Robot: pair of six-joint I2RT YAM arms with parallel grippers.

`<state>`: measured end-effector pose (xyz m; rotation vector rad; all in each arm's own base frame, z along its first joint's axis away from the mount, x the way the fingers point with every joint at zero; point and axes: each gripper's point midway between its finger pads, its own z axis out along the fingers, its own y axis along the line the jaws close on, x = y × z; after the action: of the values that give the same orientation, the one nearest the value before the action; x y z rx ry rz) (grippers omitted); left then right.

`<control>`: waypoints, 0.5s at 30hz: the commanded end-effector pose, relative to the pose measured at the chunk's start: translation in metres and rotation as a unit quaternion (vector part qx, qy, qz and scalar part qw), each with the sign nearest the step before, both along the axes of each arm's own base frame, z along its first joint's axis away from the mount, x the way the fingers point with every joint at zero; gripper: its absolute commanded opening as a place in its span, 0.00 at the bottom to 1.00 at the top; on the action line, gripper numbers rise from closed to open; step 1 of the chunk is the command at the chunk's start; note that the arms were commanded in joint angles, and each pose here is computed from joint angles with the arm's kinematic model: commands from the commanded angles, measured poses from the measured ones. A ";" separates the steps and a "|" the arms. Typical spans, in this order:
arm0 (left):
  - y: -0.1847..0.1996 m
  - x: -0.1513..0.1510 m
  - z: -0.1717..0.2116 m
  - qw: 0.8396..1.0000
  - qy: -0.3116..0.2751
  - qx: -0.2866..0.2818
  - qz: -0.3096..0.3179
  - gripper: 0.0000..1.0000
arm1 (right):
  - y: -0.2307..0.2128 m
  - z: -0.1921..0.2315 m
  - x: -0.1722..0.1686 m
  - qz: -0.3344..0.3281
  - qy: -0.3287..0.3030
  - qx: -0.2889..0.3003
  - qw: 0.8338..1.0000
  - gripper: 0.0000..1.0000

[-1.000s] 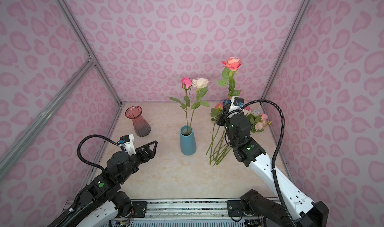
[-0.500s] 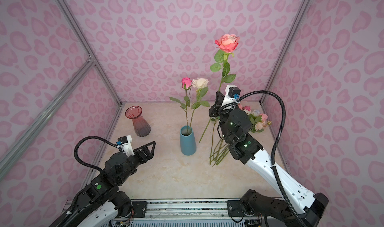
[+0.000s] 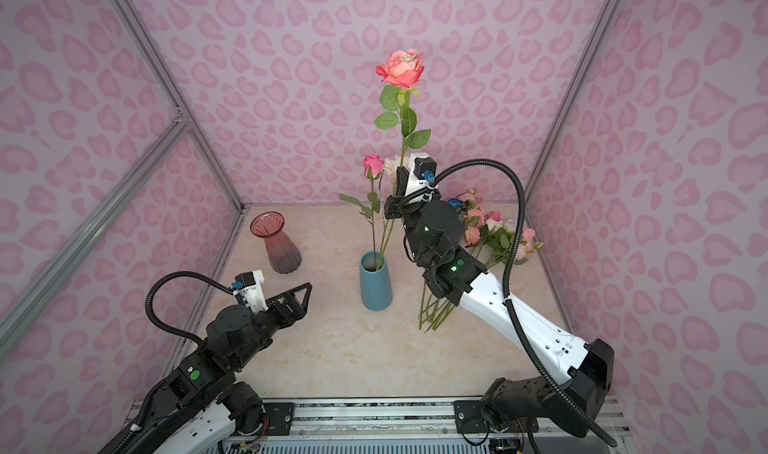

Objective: Arrange the flowers into the vase
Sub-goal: 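Move the peach rose over the teal vase and lower its stem inside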

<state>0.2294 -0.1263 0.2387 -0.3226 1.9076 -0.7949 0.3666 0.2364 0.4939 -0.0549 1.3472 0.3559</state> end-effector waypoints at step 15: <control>0.001 0.001 -0.004 1.000 0.001 0.005 0.003 0.97 | 0.056 -0.043 0.014 0.045 -0.021 -0.056 0.997 0.05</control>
<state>0.2296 -0.1264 0.2348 -0.3190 1.9196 -0.7849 0.3859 0.2850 0.4491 -0.2001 1.3701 0.3232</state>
